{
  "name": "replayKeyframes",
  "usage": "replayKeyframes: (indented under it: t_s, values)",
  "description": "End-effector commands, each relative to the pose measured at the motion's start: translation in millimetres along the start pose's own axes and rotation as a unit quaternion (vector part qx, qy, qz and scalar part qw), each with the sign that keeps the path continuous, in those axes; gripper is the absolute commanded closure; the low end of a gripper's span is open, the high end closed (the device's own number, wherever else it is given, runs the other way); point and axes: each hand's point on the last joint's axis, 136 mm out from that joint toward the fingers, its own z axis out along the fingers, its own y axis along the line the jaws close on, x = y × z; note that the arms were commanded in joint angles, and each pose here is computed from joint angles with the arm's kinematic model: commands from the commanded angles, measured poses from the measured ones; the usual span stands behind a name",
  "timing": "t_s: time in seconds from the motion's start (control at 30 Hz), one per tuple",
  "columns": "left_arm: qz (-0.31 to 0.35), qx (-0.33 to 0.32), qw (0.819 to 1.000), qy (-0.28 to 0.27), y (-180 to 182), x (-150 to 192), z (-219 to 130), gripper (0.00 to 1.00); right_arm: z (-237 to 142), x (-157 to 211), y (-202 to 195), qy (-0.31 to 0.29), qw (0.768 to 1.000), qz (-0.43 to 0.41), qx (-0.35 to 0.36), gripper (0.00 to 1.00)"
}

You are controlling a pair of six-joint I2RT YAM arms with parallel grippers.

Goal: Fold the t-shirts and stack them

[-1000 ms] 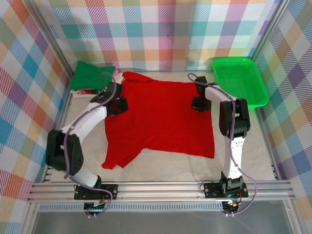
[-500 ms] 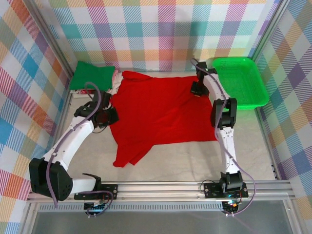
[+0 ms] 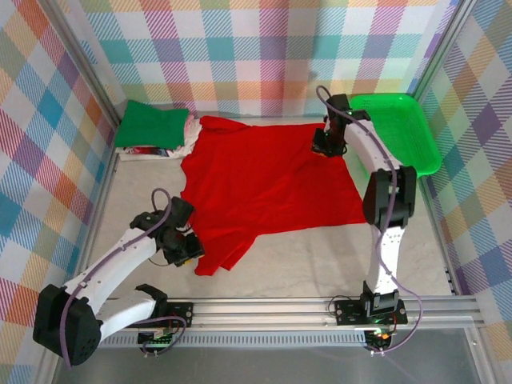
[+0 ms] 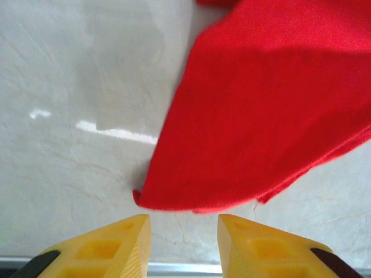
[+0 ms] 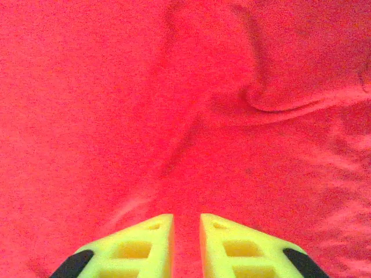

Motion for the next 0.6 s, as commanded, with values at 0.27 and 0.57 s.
replayKeyframes:
  t_s: [0.27,0.57]
  values:
    - [-0.053,-0.007,0.998,0.035,13.2,22.3,36.2,0.61,-53.9,42.9,38.8,-0.141,0.976,-0.097,-0.132,0.66]
    - [-0.046,0.001,0.998,0.040,6.7,18.3,54.7,0.68,-36.2,61.8,28.8,-0.115,0.981,-0.088,-0.131,0.63]
